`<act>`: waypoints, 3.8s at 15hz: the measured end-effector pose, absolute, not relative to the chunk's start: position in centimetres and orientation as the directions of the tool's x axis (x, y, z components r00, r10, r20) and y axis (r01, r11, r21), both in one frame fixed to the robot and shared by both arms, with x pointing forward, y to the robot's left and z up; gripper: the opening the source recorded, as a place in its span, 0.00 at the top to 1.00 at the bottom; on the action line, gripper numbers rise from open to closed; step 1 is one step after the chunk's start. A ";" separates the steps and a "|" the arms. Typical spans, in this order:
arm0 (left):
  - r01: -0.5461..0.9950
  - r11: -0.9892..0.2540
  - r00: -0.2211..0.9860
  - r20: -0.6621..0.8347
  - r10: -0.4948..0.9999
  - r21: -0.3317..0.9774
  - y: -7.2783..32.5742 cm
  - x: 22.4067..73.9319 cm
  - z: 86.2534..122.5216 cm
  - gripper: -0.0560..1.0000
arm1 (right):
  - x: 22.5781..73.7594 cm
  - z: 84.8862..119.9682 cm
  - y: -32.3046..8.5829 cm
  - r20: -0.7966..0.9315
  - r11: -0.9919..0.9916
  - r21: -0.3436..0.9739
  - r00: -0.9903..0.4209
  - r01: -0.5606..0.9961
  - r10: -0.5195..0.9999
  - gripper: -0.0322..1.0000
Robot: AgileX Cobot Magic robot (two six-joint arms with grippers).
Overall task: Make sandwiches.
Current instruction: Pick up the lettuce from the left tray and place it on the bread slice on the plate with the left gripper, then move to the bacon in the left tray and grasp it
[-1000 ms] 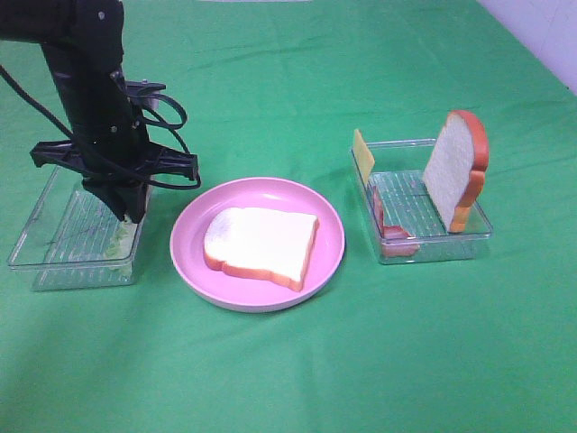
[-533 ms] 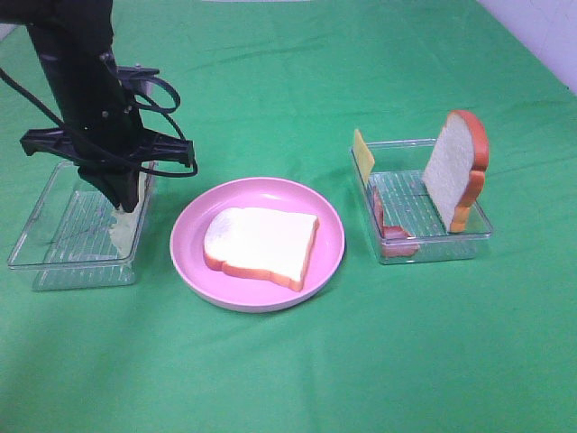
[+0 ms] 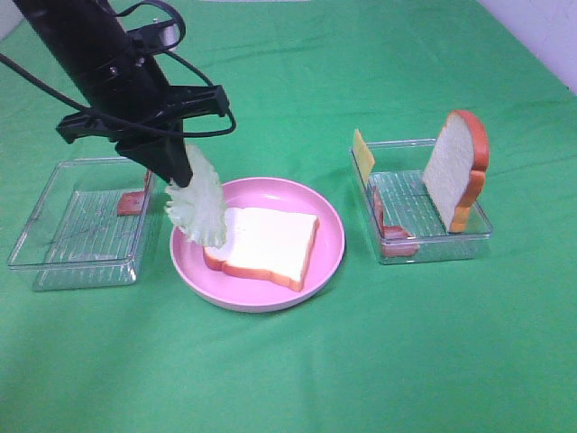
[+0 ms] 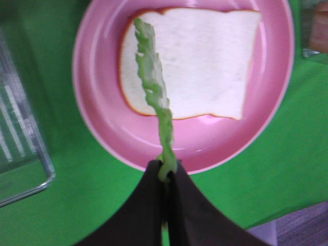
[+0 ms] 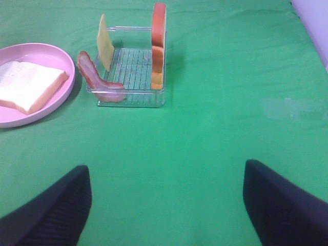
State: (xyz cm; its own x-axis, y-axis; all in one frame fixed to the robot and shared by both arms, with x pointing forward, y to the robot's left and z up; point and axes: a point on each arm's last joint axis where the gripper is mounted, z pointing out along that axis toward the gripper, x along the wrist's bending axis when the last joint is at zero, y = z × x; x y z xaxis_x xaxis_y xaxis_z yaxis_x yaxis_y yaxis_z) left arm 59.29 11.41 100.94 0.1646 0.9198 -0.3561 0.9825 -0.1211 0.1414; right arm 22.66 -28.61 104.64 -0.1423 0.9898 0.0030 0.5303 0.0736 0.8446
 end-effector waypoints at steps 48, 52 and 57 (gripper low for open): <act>0.975 -0.099 0.119 -0.088 0.989 0.200 14.9 64.7 101.5 0.19 | 22.7 104.6 -28.6 0.003 0.074 0.845 -0.142 0.530 0.990 0.22; 0.972 -0.092 0.110 -0.073 0.991 0.215 14.8 65.6 100.0 0.19 | 22.7 104.6 -28.6 0.004 0.073 0.845 -0.143 0.530 0.990 0.22; 0.973 -0.091 0.097 -0.021 0.995 0.211 14.8 67.0 96.2 0.19 | 22.7 104.6 -28.6 0.005 0.073 0.845 -0.143 0.530 0.990 0.22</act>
State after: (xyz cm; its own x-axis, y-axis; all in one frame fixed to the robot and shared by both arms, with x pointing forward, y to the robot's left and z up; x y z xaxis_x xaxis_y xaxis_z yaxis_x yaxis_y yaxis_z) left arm 67.02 14.81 96.21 0.0973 0.9950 -0.0215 0.9733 -0.0906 0.2110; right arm 22.66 -28.59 104.65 -0.1434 0.9897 0.0047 0.5302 0.0729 0.8447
